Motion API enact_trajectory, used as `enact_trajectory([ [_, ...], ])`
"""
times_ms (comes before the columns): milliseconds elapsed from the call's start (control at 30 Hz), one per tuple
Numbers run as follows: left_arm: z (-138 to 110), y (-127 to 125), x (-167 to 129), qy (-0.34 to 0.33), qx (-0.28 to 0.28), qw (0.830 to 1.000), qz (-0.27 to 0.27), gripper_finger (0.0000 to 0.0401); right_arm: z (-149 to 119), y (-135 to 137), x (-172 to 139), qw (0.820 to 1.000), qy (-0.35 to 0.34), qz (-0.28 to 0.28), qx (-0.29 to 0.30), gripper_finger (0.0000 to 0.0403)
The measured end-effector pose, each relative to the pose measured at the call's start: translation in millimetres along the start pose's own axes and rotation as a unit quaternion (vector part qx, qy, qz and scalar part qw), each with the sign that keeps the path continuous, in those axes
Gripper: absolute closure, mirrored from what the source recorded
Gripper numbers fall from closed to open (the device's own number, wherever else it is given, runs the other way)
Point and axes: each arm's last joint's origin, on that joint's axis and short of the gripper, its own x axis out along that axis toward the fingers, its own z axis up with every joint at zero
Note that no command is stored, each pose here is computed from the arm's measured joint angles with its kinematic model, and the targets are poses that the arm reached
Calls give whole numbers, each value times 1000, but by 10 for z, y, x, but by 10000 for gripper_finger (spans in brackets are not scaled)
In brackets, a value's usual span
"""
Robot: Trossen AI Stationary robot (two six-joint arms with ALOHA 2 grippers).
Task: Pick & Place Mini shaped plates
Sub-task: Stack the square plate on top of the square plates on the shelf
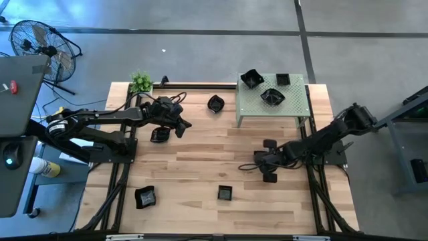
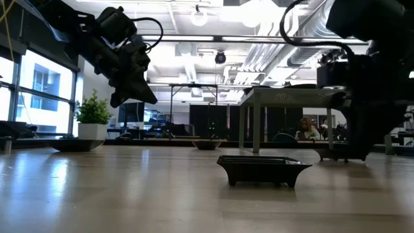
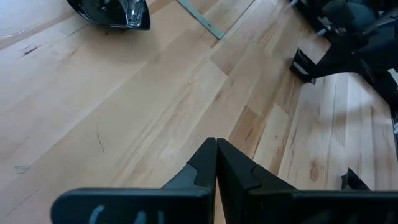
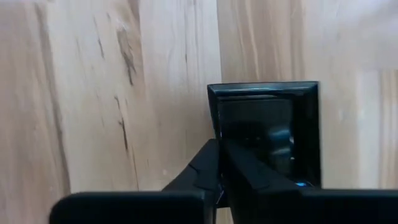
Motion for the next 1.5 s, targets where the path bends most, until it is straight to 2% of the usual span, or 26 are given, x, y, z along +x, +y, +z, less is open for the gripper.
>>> enact_trajectory([
  [167,0,0,0,0,0,1000,0,399,139,30,-114,1000,-7,-2,-18,388],
  [300,0,0,0,0,0,1000,0,399,312,77,-272,999,-18,20,-32,390],
  [467,1,1,0,0,2,1000,0,399,670,78,-690,995,-82,13,-64,400],
  [567,1,0,0,0,2,1000,0,399,857,-26,-934,993,-102,12,-61,396],
  [667,1,0,0,0,2,1000,0,399,911,-113,-1021,995,-89,20,-32,396],
  [800,1,0,0,0,11,1000,0,399,724,-192,-790,999,-26,25,6,382],
  [933,1,0,0,0,12,1000,-1,399,477,-329,-437,995,32,86,43,346],
  [1067,0,-1,0,1,12,1000,-3,399,333,-458,-218,993,36,89,70,307],
  [1200,-1,-3,0,2,11,1000,-6,399,289,-577,-91,991,10,92,97,282],
  [1333,-1,-3,0,2,8,1000,-6,399,283,-688,-46,990,-1,85,112,278],
  [1500,-1,-3,0,3,5,1000,-6,399,224,-744,47,987,1,114,109,293],
])
